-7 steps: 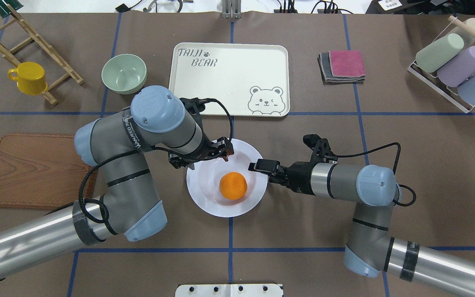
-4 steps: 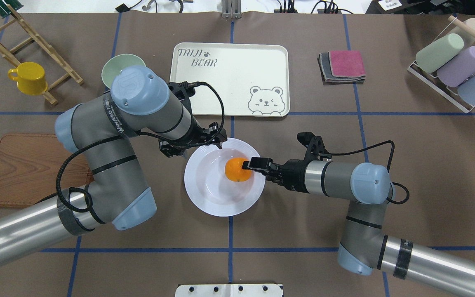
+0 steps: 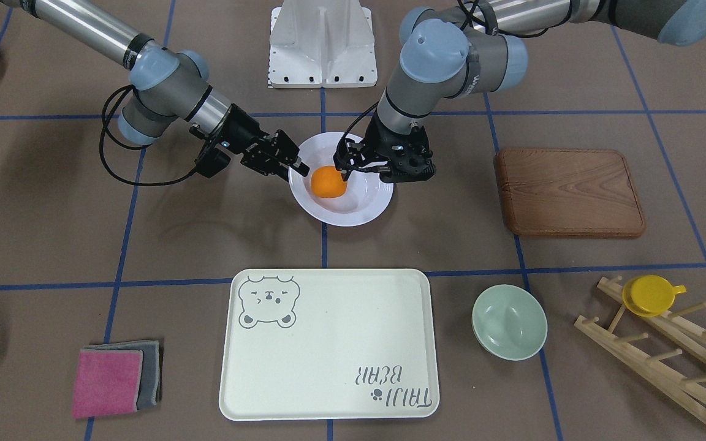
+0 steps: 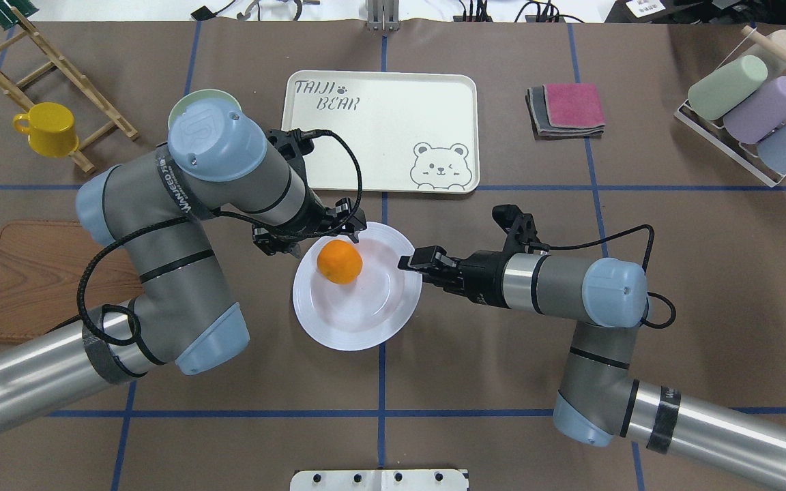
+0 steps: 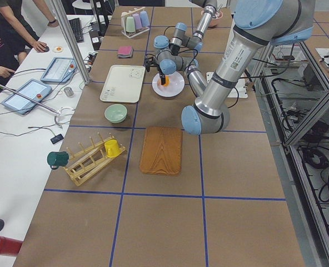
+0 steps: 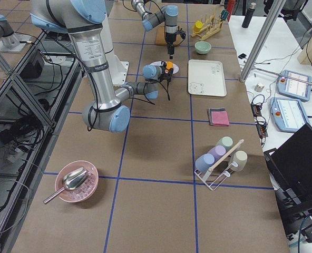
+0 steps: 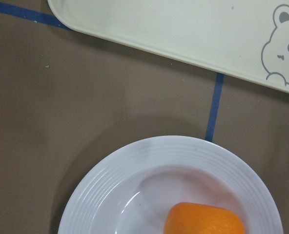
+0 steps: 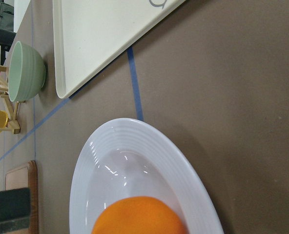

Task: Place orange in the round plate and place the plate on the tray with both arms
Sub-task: 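Grip the plate rim with both grippers and lift it off the table, then carry the plate with the right gripper onto the bear tray while the left gripper withdraws, then lower the plate onto the tray and open the right gripper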

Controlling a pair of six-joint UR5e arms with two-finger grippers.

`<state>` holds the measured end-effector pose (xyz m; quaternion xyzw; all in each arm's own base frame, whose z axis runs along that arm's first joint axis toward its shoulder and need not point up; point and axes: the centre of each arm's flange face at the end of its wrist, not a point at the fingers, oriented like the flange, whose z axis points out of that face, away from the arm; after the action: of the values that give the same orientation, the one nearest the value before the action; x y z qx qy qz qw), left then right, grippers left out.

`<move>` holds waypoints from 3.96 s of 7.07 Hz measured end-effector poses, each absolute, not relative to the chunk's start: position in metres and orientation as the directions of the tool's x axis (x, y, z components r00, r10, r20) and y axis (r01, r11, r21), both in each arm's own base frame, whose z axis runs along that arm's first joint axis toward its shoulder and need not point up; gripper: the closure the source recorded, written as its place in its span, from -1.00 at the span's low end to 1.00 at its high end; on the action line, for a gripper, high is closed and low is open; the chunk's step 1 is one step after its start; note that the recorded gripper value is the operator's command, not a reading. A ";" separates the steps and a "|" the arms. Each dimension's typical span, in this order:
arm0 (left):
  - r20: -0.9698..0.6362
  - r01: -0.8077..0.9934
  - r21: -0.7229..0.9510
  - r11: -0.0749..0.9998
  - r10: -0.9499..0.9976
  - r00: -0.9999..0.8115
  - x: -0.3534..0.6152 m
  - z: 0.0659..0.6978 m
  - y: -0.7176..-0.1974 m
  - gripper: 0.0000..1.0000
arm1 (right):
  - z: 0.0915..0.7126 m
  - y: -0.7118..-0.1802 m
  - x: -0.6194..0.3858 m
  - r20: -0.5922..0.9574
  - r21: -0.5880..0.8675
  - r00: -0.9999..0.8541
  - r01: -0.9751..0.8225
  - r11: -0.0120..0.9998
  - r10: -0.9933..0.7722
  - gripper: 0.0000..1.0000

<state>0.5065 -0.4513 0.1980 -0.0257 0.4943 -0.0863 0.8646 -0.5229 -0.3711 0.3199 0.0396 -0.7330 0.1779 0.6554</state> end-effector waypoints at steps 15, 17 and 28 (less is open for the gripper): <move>-0.746 -0.018 0.171 0.985 0.142 0.650 0.296 0.291 -0.517 -0.95 | 0.261 -0.496 -0.522 0.810 -0.578 -0.484 -0.568 0.586 0.331 1.00; -0.727 -0.018 0.190 0.982 0.153 0.670 0.295 0.299 -0.522 -0.95 | 0.285 -0.516 -0.541 0.802 -0.597 -0.477 -0.639 0.484 0.359 1.00; -0.702 -0.032 0.214 0.976 0.176 0.690 0.293 0.308 -0.526 -0.95 | 0.270 -0.496 -0.507 0.938 -0.282 -0.016 -0.619 0.733 0.347 -1.00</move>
<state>0.2928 -0.5261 0.3084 0.0929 0.3898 0.0568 0.9144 -0.5066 -0.4957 0.2696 0.1093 -0.6215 0.3488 0.6929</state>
